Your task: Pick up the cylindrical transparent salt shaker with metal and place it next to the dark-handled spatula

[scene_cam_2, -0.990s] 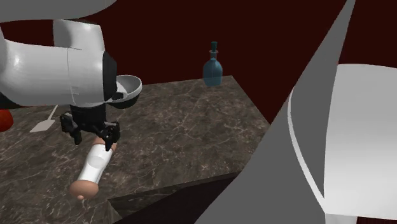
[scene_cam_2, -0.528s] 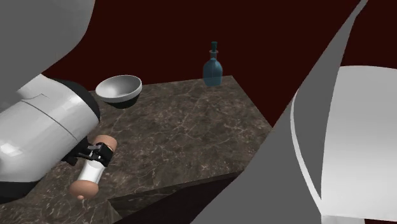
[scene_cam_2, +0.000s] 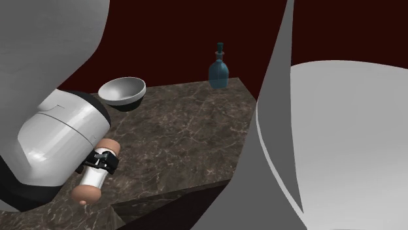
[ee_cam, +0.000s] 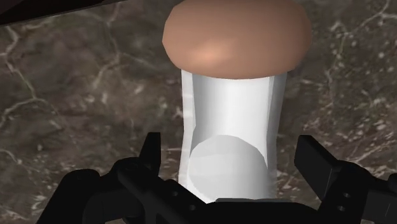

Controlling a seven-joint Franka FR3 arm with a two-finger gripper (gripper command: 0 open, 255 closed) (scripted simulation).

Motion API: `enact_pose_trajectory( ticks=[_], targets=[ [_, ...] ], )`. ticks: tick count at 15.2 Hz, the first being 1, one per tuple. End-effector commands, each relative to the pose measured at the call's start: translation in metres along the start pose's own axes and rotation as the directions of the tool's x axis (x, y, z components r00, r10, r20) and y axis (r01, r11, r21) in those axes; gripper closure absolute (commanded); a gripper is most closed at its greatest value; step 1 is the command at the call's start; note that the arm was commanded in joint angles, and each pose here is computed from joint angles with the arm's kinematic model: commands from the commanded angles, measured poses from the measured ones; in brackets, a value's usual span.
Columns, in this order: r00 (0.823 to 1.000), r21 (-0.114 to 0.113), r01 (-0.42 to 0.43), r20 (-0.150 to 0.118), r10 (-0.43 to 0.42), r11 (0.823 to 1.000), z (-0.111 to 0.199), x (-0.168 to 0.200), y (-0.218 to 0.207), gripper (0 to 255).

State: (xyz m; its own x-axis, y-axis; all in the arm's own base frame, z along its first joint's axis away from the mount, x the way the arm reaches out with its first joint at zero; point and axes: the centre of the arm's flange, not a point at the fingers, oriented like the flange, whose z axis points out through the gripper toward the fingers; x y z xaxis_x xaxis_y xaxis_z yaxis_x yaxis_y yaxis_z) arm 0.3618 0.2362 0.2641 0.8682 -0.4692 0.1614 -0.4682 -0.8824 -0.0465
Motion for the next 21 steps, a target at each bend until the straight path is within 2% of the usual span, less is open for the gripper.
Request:
enact_pose_trajectory(
  ticks=[1,3,4,13,21],
  targets=[
    [1.0,0.0,0.0,0.0,0.0,1.0,0.0,0.0,0.0,0],
    [1.0,0.0,0.0,0.0,0.0,1.0,0.0,0.0,0.0,0],
    [1.0,0.0,0.0,0.0,0.0,1.0,0.0,0.0,0.0,255],
    [1.0,0.0,0.0,0.0,0.0,1.0,0.0,0.0,0.0,255],
    [1.0,0.0,0.0,0.0,0.0,1.0,-0.041,0.007,-0.002,255]
  ],
)
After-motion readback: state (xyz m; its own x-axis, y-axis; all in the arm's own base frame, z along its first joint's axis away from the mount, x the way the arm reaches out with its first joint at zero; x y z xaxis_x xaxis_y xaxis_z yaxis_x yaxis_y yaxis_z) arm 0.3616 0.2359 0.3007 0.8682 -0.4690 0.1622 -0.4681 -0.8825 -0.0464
